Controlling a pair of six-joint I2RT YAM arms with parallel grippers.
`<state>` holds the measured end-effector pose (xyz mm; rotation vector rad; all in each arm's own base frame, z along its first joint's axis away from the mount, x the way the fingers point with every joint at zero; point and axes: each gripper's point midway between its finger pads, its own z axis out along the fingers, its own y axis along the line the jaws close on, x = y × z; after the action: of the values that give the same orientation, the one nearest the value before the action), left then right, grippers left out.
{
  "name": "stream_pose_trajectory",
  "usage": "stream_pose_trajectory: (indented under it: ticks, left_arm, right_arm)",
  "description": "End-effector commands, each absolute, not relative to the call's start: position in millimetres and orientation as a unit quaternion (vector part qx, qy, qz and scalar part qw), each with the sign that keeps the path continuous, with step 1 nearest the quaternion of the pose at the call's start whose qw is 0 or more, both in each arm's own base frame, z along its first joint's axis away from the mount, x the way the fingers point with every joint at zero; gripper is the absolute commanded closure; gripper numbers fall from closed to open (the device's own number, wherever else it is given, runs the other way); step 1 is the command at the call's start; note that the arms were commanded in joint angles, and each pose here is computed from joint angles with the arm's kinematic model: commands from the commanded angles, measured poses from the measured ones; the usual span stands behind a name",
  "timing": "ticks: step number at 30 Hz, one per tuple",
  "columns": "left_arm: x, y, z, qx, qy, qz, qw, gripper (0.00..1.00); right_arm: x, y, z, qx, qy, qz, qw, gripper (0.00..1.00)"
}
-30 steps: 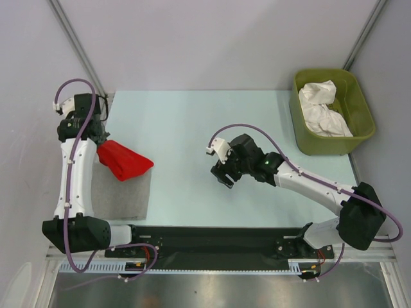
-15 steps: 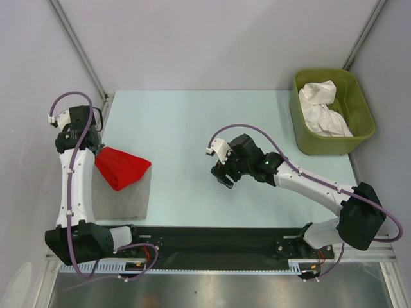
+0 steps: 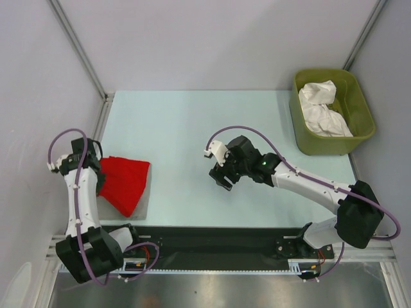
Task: Fold and stack the t-shirts
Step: Neatly place the folded tshirt to the corner, then reset both grippers
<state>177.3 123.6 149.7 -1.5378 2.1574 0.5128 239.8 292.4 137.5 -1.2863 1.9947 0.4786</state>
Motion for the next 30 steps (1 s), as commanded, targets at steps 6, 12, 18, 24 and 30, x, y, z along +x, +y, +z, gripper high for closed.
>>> stream_pose_trajectory:
  ticks: [6, 12, 18, 24, 30]
  left_arm:
    - [138.4, 119.1, 130.0, -0.632, 0.726, 0.176, 0.204, 1.00]
    - [124.1, 130.9, 125.2, -0.660, 0.697, 0.197, 0.198, 0.98]
    - [130.8, 142.4, 133.8, -0.639, 0.712, 0.208, 0.205, 0.50]
    - [163.0, 126.2, 159.1, -0.591, 0.739, 0.181, 0.267, 0.21]
    - [256.9, 30.4, 173.7, -0.413, 0.854, 0.033, 0.315, 0.22]
  right_arm:
    - [241.3, 304.8, 153.4, -0.503, 0.755, 0.198, 0.371, 0.23]
    - [238.0, 308.8, 153.2, -0.501, 0.754, 0.207, 0.370, 0.23]
    - [236.0, 309.6, 153.2, -0.505, 0.752, 0.207, 0.370, 0.23]
    - [232.8, 312.3, 149.6, -0.501, 0.756, 0.218, 0.361, 0.23]
    - [225.0, 321.0, 152.8, -0.454, 0.772, 0.263, 0.358, 0.23]
